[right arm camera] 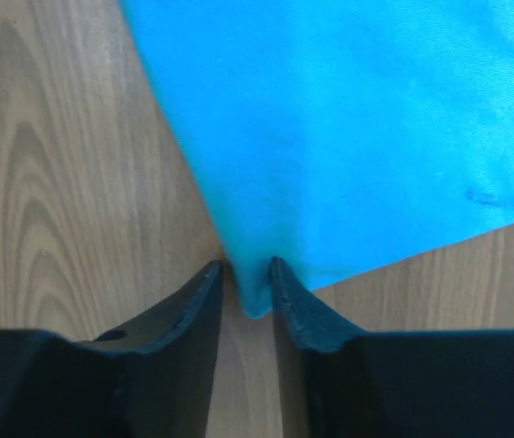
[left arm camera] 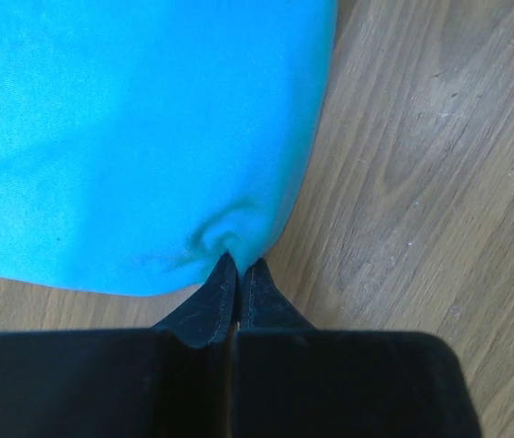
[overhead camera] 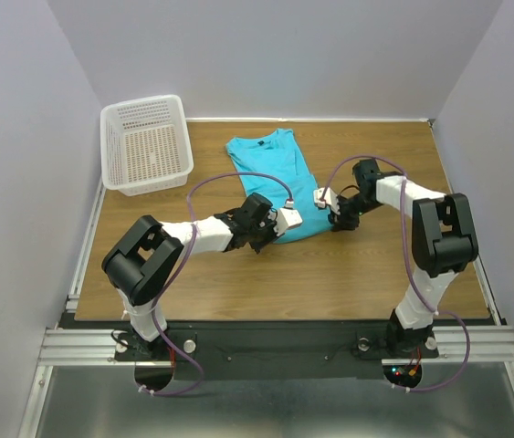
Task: Fold and stack the t-shirts
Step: Fold the tshirt
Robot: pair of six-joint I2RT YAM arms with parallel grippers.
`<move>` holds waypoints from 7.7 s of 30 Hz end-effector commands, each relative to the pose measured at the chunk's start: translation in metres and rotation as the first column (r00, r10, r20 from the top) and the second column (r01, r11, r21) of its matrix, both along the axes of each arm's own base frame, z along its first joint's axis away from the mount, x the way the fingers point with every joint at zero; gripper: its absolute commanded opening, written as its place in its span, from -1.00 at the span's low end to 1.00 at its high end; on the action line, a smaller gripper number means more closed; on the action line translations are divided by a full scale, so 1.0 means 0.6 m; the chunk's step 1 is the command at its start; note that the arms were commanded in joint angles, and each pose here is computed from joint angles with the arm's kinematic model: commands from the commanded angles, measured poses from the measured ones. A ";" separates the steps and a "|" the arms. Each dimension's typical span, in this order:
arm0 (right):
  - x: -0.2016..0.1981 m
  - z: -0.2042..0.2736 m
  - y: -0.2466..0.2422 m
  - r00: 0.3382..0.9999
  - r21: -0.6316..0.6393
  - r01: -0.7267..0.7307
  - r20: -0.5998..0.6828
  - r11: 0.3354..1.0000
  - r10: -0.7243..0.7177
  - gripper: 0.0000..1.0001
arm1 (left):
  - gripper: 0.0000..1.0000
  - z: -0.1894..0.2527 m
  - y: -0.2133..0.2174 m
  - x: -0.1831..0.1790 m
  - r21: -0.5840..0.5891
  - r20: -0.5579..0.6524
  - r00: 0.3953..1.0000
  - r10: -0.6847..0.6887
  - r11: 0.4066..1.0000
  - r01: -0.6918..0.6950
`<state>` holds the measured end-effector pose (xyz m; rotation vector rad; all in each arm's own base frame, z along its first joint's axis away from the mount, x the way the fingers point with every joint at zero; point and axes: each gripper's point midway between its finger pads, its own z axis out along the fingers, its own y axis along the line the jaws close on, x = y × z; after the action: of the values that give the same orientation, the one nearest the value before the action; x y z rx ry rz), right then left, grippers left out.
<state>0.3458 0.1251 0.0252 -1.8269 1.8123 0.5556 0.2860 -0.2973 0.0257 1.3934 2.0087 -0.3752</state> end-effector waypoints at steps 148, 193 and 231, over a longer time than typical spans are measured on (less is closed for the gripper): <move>0.306 0.164 0.114 0.858 0.266 0.510 -0.096 0.818 -0.504 -0.99 | -1.00 0.142 0.121 0.270 -0.228 -0.015 0.905 0.425 0.880 -0.417; 0.359 0.101 0.129 0.540 0.239 0.841 -0.309 0.486 -0.783 -0.88 | -0.41 0.151 0.086 0.302 -0.455 -0.281 0.752 0.596 0.607 -0.651; 0.297 0.260 0.100 0.593 0.354 0.784 -0.189 0.510 -0.782 -0.59 | -0.02 0.321 0.128 0.292 -0.613 -0.142 0.785 0.603 0.569 -0.548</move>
<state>0.5517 0.1638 0.1334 -0.4543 2.1998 0.3411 0.4884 -0.2141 0.1541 0.2054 2.0338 -0.4866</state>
